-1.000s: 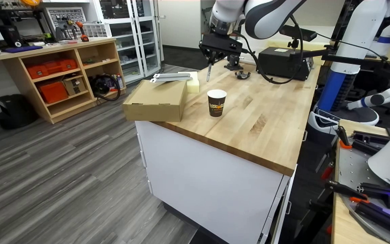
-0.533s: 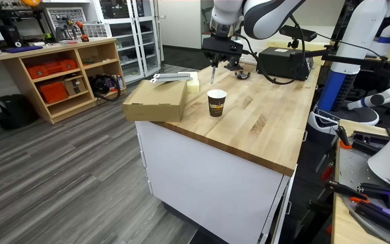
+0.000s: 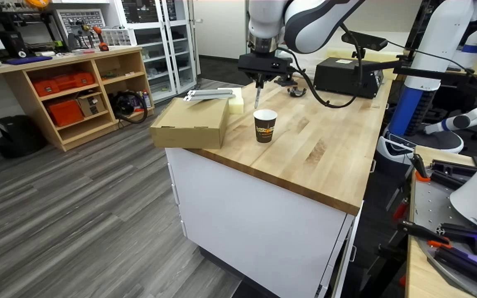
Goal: Put the marker in the cup
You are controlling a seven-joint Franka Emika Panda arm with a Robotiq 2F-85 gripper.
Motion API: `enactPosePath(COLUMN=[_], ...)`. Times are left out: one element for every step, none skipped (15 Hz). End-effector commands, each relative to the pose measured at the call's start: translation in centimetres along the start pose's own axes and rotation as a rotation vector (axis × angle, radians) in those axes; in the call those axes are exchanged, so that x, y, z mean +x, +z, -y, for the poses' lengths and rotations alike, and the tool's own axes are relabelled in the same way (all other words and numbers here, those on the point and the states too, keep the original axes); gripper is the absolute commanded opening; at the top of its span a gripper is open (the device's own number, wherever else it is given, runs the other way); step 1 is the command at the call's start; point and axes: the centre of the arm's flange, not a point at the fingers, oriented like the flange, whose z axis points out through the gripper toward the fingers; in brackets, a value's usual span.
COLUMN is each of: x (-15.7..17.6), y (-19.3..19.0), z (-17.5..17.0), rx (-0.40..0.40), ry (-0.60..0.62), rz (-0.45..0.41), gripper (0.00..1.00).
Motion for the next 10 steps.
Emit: enactPosePath(x=[0.0, -0.1, -0.2, -0.3, -0.3, -0.6, -0.7, -0.8, -0.9, -0.9], y=[0.4, 0.3, 0.3, 0.1, -0.2, -0.2, -0.5, -0.5, -0.5, -0.6], z=[1.4, 1.5, 1.5, 1.2, 0.7, 0.9, 0.7, 0.8, 0.7, 0.3], rx=[-0.046, -0.054, -0.064, -0.073, -0.078, -0.083, -0.086, -0.091, -0.104, -0.109], ry=[0.04, 0.045, 0.05, 0.057, 0.064, 0.07, 0.073, 0.075, 0.08, 0.081], rz=[0.0, 0.007, 0.011, 0.016, 0.019, 0.022, 0.023, 0.024, 0.023, 0.024], gripper=[0.04, 0.04, 0.04, 0.04, 0.04, 0.04, 0.04, 0.04, 0.04, 0.04])
